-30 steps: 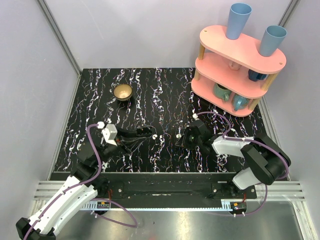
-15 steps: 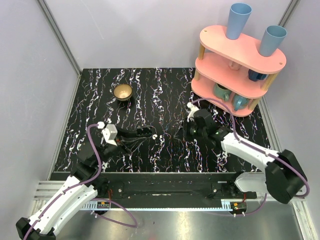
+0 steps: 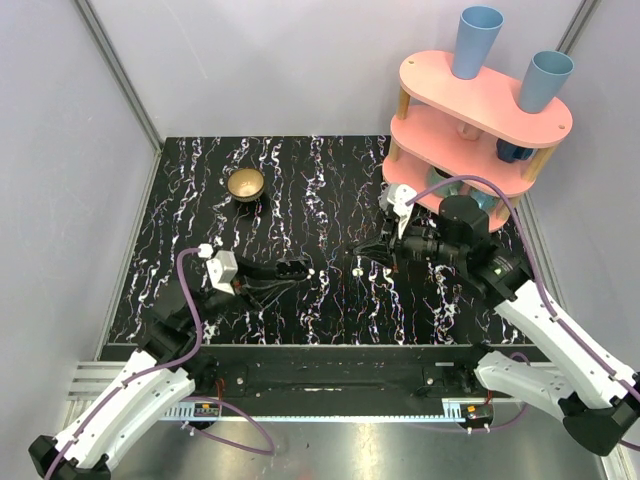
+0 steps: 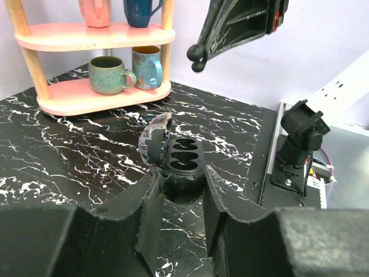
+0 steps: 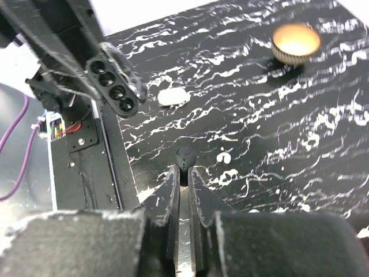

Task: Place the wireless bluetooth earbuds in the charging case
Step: Insert the right earbud into the right side groove of the charging case.

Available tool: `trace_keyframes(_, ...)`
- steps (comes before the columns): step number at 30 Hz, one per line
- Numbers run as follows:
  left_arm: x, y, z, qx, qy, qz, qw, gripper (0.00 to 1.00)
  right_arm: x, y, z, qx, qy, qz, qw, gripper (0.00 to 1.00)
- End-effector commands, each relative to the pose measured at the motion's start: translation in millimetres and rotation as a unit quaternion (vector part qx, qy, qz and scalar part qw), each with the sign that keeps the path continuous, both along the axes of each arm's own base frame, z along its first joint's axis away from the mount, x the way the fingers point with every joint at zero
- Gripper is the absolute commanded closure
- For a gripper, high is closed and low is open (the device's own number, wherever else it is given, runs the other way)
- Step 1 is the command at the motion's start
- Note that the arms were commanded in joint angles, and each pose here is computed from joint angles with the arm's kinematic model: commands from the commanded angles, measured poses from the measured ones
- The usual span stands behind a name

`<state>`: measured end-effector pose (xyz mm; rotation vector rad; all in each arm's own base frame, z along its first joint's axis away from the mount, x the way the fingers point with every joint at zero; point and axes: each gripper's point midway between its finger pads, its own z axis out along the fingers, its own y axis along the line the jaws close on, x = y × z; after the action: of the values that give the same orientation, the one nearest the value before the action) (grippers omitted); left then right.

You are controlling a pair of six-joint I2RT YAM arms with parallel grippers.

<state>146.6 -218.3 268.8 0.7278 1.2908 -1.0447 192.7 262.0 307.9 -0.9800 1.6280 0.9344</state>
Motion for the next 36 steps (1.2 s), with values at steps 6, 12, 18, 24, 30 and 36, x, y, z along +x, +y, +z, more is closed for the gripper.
trace_keyframes(6,-26,-13,22,-0.002,-0.050,-0.089,0.995,0.88,-38,11,28,-0.048,-0.123,0.168,0.977,1.00)
trace_keyframes(12,-36,-20,20,0.007,-0.051,-0.135,0.989,0.90,-70,35,30,-0.065,-0.150,0.255,0.953,1.00)
trace_keyframes(18,-42,-24,20,0.014,-0.047,-0.163,0.985,0.90,-89,52,19,-0.096,-0.163,0.301,0.935,1.00)
trace_keyframes(24,-49,-23,22,0.010,-0.057,-0.179,0.982,0.90,-86,58,4,-0.130,-0.167,0.303,0.929,1.00)
trace_keyframes(30,-54,-24,23,0.004,-0.059,-0.193,0.979,0.90,-87,64,4,-0.127,-0.180,0.306,0.926,1.00)
trace_keyframes(36,-54,-24,22,0.005,-0.054,-0.194,0.980,0.90,-84,71,9,-0.119,-0.199,0.301,0.925,1.00)
